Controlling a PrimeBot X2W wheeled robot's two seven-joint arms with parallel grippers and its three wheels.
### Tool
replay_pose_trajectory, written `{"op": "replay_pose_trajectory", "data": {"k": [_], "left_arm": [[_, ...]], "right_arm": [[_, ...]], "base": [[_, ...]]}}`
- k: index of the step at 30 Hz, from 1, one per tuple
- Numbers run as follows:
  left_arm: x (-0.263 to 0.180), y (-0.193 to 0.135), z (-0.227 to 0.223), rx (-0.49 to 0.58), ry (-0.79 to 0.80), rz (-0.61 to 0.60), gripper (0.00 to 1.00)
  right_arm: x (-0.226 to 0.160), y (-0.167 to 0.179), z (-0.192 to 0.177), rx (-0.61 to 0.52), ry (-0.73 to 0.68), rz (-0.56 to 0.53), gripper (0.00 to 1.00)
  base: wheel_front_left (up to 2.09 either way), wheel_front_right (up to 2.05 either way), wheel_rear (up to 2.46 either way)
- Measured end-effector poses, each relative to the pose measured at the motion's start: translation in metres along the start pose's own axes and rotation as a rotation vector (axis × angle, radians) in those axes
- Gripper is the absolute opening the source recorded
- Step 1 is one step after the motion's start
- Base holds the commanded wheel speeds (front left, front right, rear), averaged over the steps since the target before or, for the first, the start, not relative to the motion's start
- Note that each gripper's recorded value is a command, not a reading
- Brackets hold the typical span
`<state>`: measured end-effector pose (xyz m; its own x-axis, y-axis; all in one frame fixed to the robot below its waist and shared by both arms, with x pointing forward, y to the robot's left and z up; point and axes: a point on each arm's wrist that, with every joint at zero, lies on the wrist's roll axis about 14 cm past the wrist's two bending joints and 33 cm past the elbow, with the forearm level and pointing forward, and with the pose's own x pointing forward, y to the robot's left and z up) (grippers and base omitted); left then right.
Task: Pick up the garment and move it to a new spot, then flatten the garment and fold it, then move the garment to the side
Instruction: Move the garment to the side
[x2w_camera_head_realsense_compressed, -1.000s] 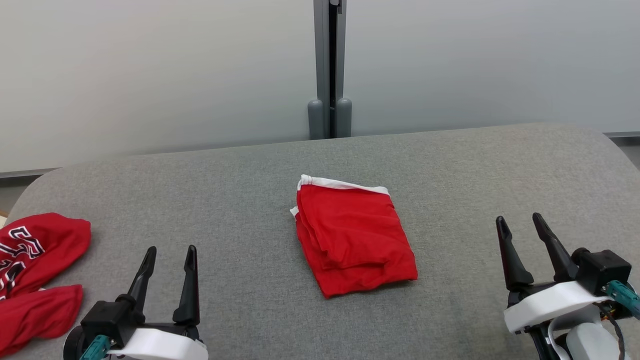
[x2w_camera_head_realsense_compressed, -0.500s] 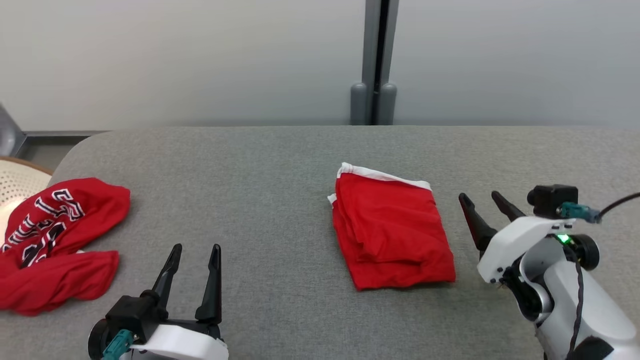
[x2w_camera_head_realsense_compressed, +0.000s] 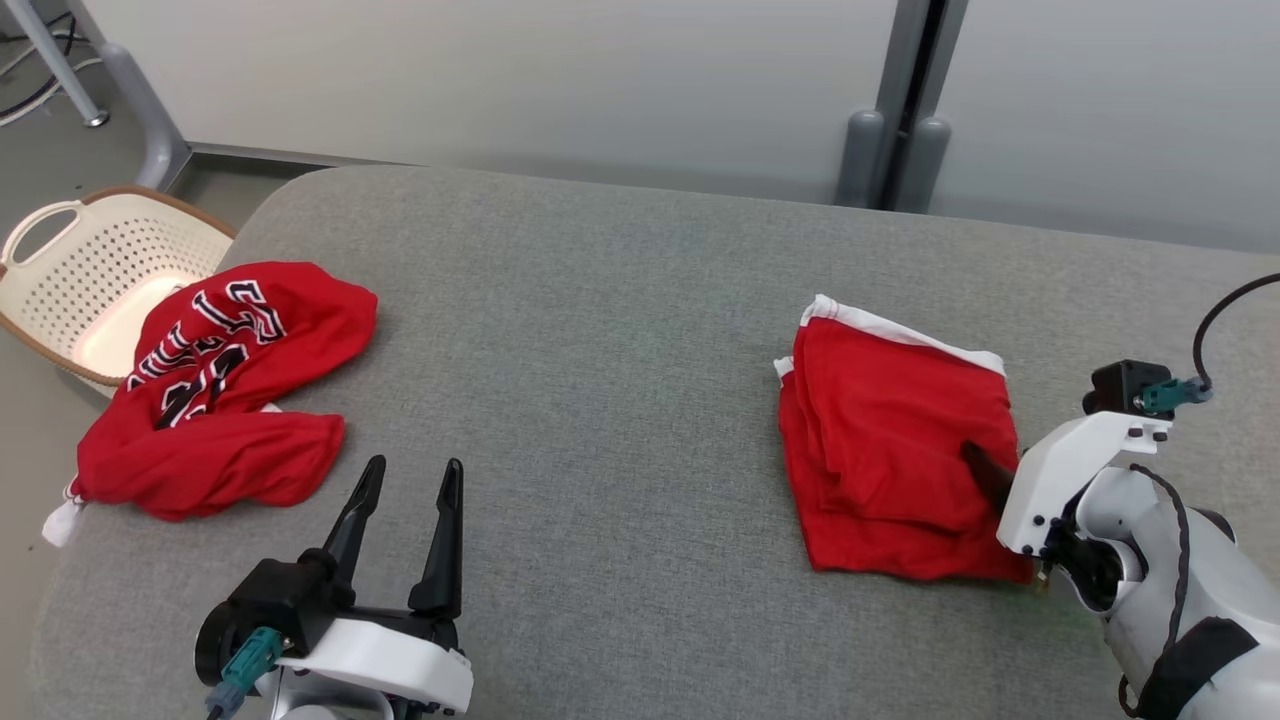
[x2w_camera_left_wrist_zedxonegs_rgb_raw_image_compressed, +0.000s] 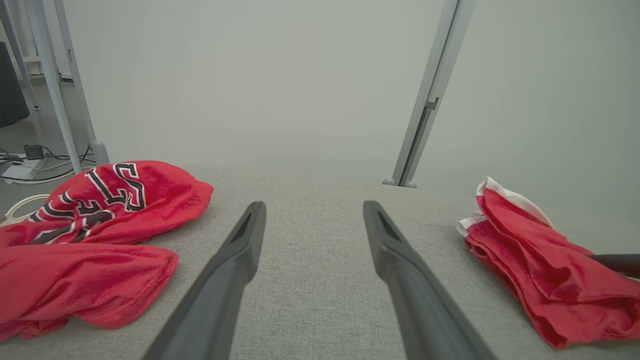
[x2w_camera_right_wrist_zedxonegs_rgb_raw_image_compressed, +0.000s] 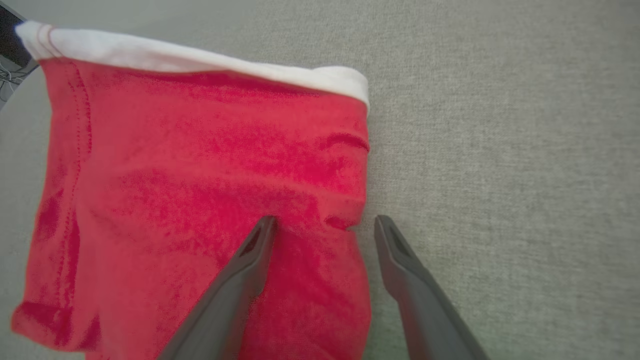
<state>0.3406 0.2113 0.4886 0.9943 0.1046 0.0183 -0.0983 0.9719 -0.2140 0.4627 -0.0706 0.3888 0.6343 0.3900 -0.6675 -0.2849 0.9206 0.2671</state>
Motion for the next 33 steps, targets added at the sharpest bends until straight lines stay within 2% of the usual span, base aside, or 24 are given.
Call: {"op": "replay_pose_trajectory", "data": {"k": [3,8,9,10,11,12,16,19,27,33], "left_arm": [[-0.003,0.005,-0.002,0.0,0.009,0.016,1.0],[-0.005,0.008,-0.005,0.002,0.018,0.026,1.0],[-0.005,0.008,-0.006,0.003,0.021,0.027,1.0],[-0.005,0.008,-0.006,0.004,0.022,0.026,1.0],[-0.005,0.008,-0.006,0.005,0.022,0.025,1.0],[-0.005,0.007,-0.006,0.005,0.021,0.024,1.0],[-0.002,0.004,-0.003,0.012,0.013,0.007,1.0],[0.001,-0.005,-0.001,-0.025,0.004,-0.025,1.0],[0.013,-0.057,0.005,-0.034,-0.009,-0.194,1.0],[0.019,-0.109,-0.002,-0.041,0.017,-0.351,1.0]], "right_arm": [[0.008,-0.001,-0.011,0.015,0.052,-0.01,1.0],[0.014,0.004,-0.013,0.04,0.064,-0.001,1.0],[0.015,0.004,-0.013,0.046,0.064,-0.001,0.84],[0.015,0.003,-0.013,0.05,0.06,-0.002,0.44],[0.015,0.003,-0.012,0.053,0.054,-0.004,0.11],[0.015,0.002,-0.012,0.057,0.047,-0.006,0.0],[0.011,0.0,-0.006,0.065,-0.001,-0.011,0.0],[0.004,-0.005,0.004,0.059,-0.064,-0.021,0.0],[-0.03,-0.029,0.012,0.062,-0.167,-0.078,0.0],[-0.067,-0.064,0.011,0.079,-0.242,-0.157,0.0]], "base": [[0.0,0.0,0.0],[0.0,0.0,0.0],[0.0,0.0,0.0],[0.0,0.0,0.0],[0.0,0.0,0.0],[0.0,0.0,0.0],[0.0,0.0,0.0],[0.0,0.0,0.0],[0.0,0.0,0.0],[0.0,0.0,0.0]]}}
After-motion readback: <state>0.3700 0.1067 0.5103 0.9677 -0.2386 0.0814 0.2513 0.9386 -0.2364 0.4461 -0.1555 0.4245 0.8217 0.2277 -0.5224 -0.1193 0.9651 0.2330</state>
